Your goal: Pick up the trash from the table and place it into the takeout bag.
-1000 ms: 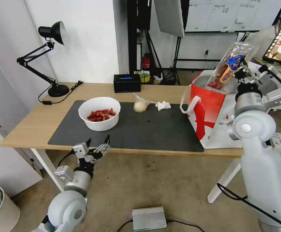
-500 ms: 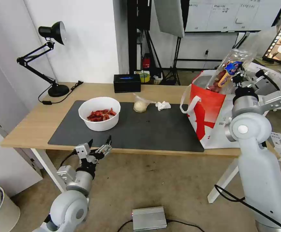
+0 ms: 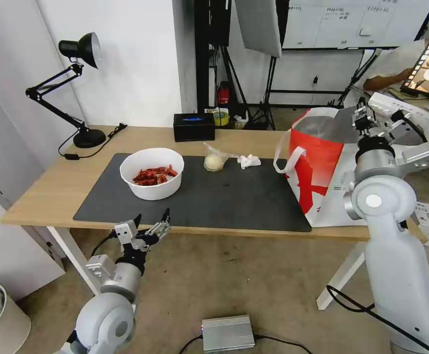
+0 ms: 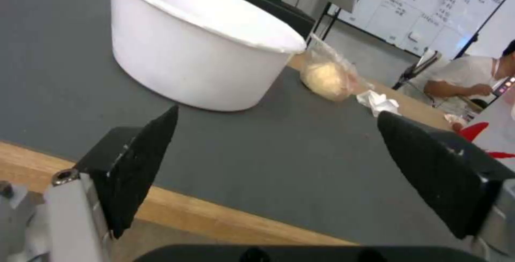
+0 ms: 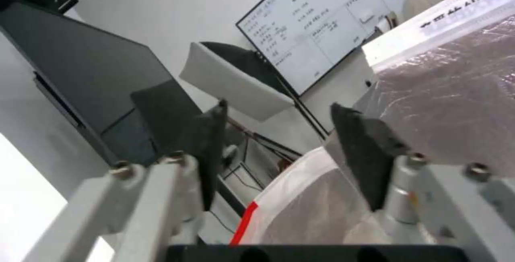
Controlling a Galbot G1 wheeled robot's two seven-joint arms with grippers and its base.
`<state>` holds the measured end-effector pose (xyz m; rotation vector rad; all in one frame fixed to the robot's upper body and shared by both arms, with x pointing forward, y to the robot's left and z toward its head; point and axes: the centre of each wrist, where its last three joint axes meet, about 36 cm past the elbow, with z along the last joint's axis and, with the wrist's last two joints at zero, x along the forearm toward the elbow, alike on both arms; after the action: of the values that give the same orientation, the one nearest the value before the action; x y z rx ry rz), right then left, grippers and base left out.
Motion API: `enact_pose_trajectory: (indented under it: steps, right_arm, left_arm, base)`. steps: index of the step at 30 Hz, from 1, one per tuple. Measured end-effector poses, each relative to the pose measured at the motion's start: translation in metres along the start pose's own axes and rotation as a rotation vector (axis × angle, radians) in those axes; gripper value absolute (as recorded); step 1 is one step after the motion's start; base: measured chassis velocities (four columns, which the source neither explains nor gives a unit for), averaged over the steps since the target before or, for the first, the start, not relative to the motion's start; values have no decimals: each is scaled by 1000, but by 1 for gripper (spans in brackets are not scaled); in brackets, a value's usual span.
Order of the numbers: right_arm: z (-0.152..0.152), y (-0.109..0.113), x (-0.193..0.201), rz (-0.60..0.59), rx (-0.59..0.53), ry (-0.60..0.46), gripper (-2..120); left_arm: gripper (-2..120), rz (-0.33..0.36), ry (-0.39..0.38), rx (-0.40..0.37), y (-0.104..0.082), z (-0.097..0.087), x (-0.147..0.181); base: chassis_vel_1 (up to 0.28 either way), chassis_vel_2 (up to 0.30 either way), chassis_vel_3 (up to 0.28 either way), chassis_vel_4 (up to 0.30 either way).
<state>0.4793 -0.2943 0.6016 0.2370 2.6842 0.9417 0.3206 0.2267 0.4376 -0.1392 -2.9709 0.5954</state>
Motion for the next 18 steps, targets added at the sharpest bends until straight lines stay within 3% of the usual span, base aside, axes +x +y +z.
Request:
enact_pose_trajectory:
  steps: [12,18]
  right_arm:
    - [-2,1,3,-12,2,21,96]
    - [-5,1,6,-52,13,21,100]
  left_arm:
    - [100,0,-15,6,-2,-5,3]
    - [100,-5,-14,8,-1,-5,5]
  base:
    - [0,0,0,0]
    - [0,0,0,0]
